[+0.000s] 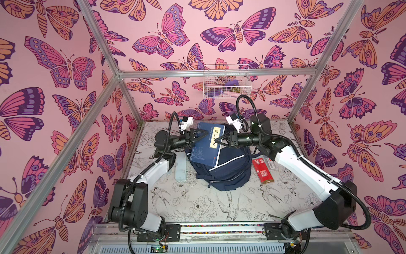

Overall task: Pack books, pencil case, and school supplies into a backpack
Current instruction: Pick up the book from the middle-left of the table, then open the student bag at the center of the table.

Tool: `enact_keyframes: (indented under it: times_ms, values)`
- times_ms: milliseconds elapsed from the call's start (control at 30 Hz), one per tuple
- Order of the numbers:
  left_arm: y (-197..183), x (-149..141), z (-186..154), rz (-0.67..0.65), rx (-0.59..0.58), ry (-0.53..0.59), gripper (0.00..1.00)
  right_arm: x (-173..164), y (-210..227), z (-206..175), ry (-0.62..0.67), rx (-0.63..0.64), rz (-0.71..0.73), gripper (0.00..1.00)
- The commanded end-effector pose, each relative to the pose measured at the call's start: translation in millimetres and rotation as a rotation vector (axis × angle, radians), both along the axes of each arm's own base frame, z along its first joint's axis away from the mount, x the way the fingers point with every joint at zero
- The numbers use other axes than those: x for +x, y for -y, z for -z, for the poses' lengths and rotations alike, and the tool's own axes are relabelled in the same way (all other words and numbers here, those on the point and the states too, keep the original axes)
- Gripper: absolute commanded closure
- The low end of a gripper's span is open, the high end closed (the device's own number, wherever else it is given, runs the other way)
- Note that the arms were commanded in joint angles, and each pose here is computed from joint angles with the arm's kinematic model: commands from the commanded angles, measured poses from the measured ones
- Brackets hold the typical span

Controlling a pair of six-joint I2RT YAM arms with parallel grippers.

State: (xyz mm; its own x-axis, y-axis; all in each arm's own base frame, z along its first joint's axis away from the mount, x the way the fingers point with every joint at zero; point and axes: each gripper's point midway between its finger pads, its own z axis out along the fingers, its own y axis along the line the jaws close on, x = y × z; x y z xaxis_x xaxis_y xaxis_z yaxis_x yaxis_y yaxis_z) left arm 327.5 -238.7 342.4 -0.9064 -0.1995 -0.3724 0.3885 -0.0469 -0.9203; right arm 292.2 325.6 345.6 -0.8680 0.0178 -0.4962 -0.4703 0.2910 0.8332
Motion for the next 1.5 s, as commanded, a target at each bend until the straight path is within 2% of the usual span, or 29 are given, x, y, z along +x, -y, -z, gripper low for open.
enact_keyframes:
  times_ms: [0,67,100,133,200,333,400,600,767,967,1033,1100,1233,1333,1467]
  values:
    - [-4,5,6,-0.085,0.122,0.049,0.44,18,48,15,-0.02,-0.146,0.203,1.0]
    - [-5,6,23,-0.163,0.273,0.078,0.31,31,89,42,-0.098,-0.279,0.369,1.0]
    - [-5,5,33,-0.192,0.38,0.131,0.25,34,113,56,-0.139,-0.351,0.455,1.0]
    - [-5,6,44,-0.22,0.476,0.144,0.23,32,131,64,-0.168,-0.395,0.507,1.0]
    - [0,6,69,-0.241,0.669,0.156,0.22,26,166,75,-0.197,-0.449,0.615,1.0]
    - [19,3,117,-0.186,0.943,0.182,0.19,6,217,87,-0.249,-0.492,0.779,1.0]
    - [36,-2,137,-0.132,1.044,0.235,0.18,-6,234,91,-0.268,-0.501,0.835,1.0]
    - [94,-22,184,0.048,1.224,0.381,0.11,-32,260,99,-0.3,-0.516,0.934,1.0]
    - [126,-41,205,0.154,1.273,0.443,0.17,-47,272,105,-0.319,-0.542,0.968,1.0]
    - [126,-32,230,0.155,1.404,0.463,0.28,-49,273,112,-0.341,-0.535,0.972,1.0]
    - [131,-36,230,0.181,1.386,0.454,0.37,-49,273,113,-0.344,-0.533,0.977,1.0]
    - [141,-49,224,0.228,1.317,0.443,0.46,-48,274,113,-0.345,-0.535,0.979,1.0]
    - [161,-80,224,0.352,1.233,0.464,0.58,-48,275,114,-0.347,-0.535,0.986,1.0]
    - [167,-91,234,0.393,1.229,0.445,0.6,-48,276,116,-0.355,-0.539,0.992,1.0]
    - [168,-89,249,0.391,1.268,0.431,0.6,-50,277,120,-0.365,-0.536,0.994,1.0]
